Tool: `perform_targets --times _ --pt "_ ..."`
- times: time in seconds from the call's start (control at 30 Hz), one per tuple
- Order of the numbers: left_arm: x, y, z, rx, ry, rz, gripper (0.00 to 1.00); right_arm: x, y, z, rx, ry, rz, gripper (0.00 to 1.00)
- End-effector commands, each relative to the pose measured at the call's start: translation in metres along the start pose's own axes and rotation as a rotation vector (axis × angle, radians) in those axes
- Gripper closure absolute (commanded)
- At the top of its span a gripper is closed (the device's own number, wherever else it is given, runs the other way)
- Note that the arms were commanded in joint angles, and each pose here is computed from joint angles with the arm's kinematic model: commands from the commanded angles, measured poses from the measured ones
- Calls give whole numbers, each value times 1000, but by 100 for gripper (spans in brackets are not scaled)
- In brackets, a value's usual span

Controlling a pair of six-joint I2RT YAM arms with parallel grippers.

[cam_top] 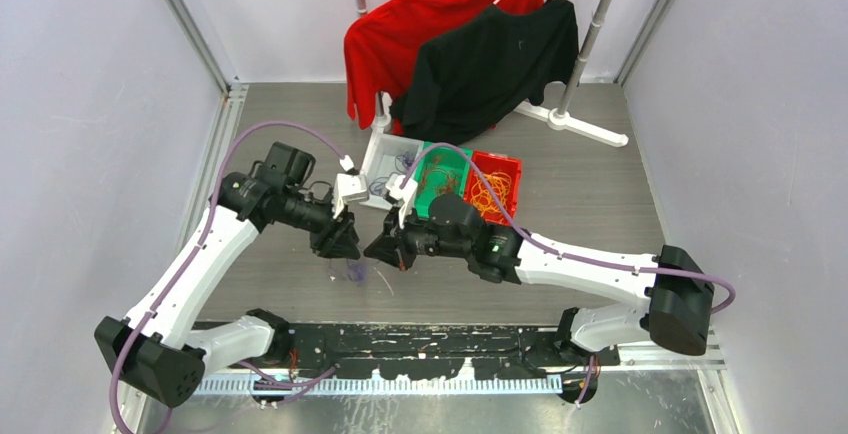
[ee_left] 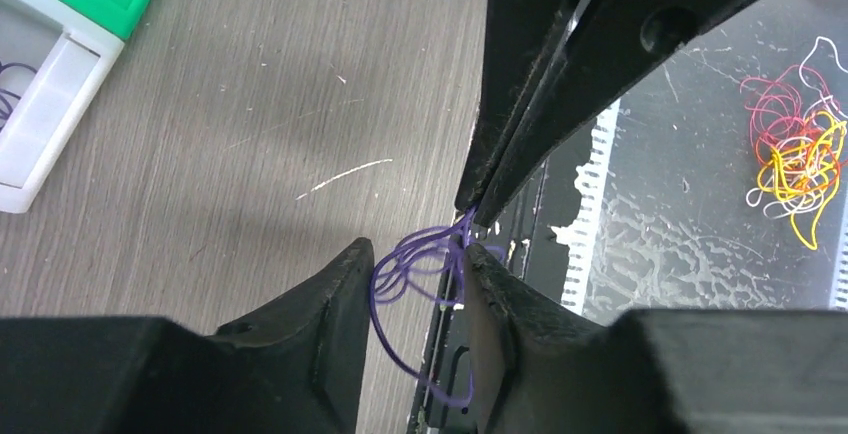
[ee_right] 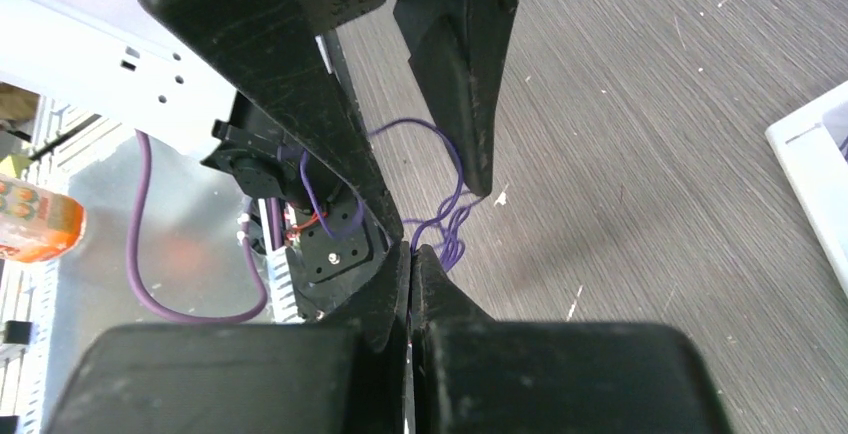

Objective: Untangle the cables

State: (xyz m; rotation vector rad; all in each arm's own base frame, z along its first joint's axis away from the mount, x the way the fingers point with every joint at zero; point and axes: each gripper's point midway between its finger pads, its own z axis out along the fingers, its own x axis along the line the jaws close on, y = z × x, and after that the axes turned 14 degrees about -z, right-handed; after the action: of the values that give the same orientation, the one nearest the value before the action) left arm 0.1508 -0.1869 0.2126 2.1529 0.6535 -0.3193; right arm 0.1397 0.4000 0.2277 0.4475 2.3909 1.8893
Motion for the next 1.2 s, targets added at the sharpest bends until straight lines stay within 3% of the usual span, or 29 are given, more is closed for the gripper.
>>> perform_targets --times 0.0,0.13,0.27,0.33,0.43,0.5,1.17 --pt "-18 0 -4 -17 -66 36 69 10 38 -3 -137 58 22 99" --pt "-18 -3 -7 0 -56 61 89 10 44 -7 -173 63 49 99" --pt "-26 -4 -11 5 -81 74 92 8 50 -13 -208 67 74 99" --pt "-32 -3 -14 4 -99 74 86 7 49 -14 -201 72 82 99" --pt "-41 -1 -19 3 -124 87 55 9 45 -13 -182 86 89 99" --pt "-45 -1 -21 2 -139 111 46 9 44 -12 -172 91 94 99" --pt "-11 3 -8 -9 -22 122 46 33 52 -6 -147 233 130 99"
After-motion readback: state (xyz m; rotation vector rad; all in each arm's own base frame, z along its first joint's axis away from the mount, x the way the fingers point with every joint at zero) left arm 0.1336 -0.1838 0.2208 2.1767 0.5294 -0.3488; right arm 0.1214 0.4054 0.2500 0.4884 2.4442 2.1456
